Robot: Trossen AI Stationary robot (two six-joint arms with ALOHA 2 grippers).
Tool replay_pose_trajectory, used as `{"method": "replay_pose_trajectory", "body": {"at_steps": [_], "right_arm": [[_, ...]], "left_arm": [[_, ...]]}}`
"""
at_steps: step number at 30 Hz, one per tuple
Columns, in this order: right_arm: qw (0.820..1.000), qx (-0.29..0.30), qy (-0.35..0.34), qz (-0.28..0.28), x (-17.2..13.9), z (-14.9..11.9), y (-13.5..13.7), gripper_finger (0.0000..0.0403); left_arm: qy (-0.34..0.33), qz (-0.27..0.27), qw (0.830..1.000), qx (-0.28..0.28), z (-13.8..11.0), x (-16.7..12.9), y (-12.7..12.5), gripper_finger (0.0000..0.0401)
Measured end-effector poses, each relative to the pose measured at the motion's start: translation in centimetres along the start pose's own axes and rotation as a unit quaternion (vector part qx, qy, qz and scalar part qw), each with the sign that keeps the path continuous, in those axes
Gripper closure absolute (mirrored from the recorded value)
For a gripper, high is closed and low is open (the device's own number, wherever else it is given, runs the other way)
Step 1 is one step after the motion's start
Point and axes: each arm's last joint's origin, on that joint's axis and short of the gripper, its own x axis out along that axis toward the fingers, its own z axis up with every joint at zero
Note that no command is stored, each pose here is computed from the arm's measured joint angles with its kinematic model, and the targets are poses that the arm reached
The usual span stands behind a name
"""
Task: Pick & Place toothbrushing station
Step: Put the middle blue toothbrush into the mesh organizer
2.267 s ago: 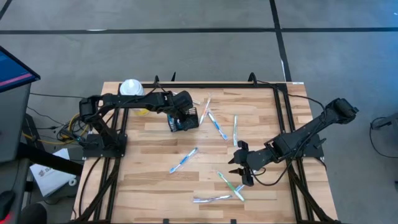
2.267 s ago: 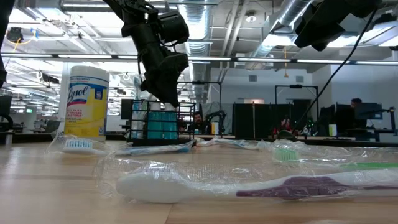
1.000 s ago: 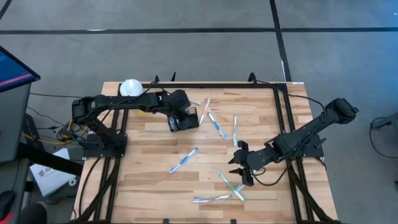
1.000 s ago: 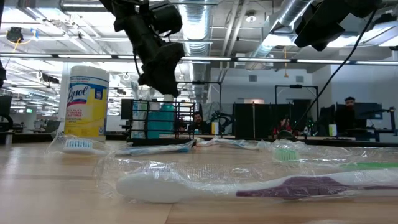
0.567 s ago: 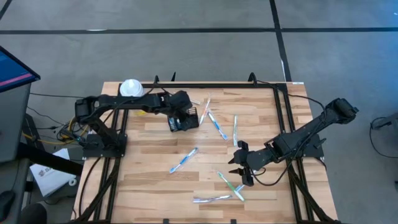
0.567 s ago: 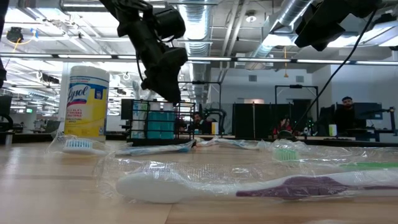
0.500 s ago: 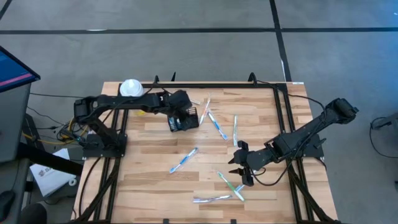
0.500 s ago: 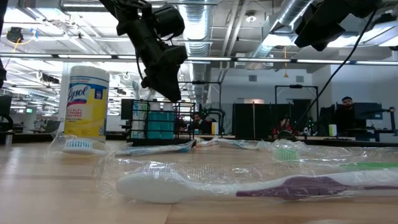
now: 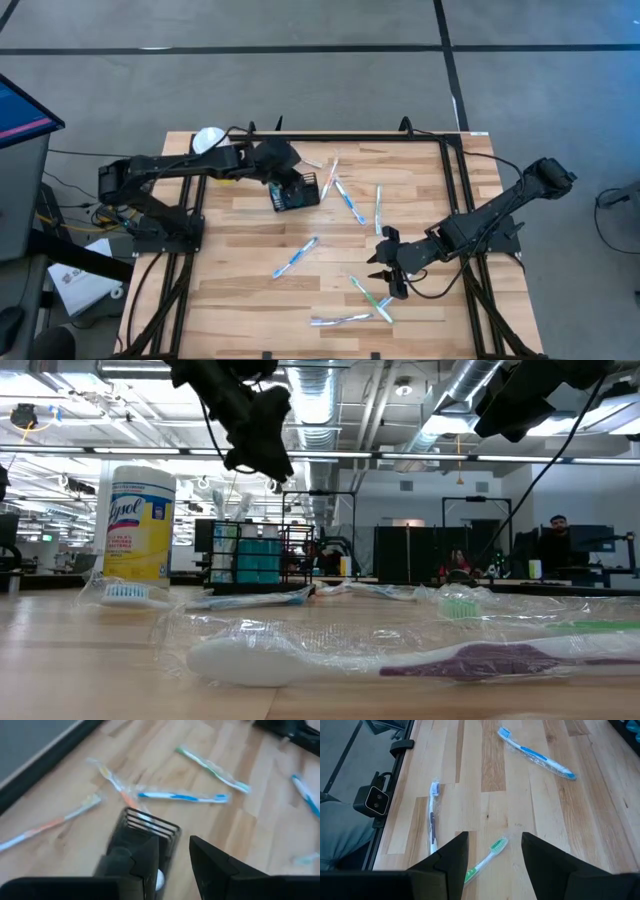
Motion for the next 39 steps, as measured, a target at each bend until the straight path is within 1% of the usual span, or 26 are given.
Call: {"method": "replay_pose_trajectory", "body": {"at_steps": [4, 11, 18, 23, 25, 29, 34, 37, 39], "right_arm": [[1.0, 0.0, 0.001, -0.005, 0.0, 0.0, 0.0, 0.023], [0.999, 0.002, 0.007, -0.04, 0.0, -0.2, -0.6, 0.023], [0.999, 0.013, 0.009, -0.046, 0.1, -0.2, -0.9, 0.023], [0.999, 0.018, 0.008, -0.045, 0.1, -0.2, -0.9, 0.023], [0.999, 0.018, 0.008, -0.044, 0.1, -0.2, -0.9, 0.023], [0.999, 0.017, 0.009, -0.041, 0.1, -0.2, -0.8, 0.023], [0.999, 0.017, 0.009, -0.041, 0.1, -0.2, -0.8, 0.023], [0.999, 0.017, 0.009, -0.041, 0.1, -0.2, -0.8, 0.023], [0.999, 0.017, 0.01, -0.04, 0.1, -0.2, -0.8, 0.023]], "left_arm": [[-0.006, -0.024, 1.0, 0.01, -0.3, -0.8, -1.7, 0.0295], [0.01, -0.069, 0.996, 0.05, -1.8, -1.0, -5.4, 0.0295], [0.034, -0.108, 0.992, 0.061, -4.1, -1.4, -9.6, 0.0295], [0.053, -0.124, 0.987, 0.087, -6.2, -1.4, -12.6, 0.0295], [0.067, -0.128, 0.985, 0.094, -7.0, -1.3, -13.5, 0.0295], [0.088, -0.131, 0.984, 0.086, -8.6, -1.1, -15.0, 0.0295], [0.119, -0.122, 0.984, 0.057, -10.1, -1.3, -16.0, 0.0295], [0.139, -0.103, 0.984, 0.038, -11.0, -1.7, -16.2, 0.0295], [0.152, -0.081, 0.985, 0.026, -11.6, -2.0, -16.3, 0.0295]]}}
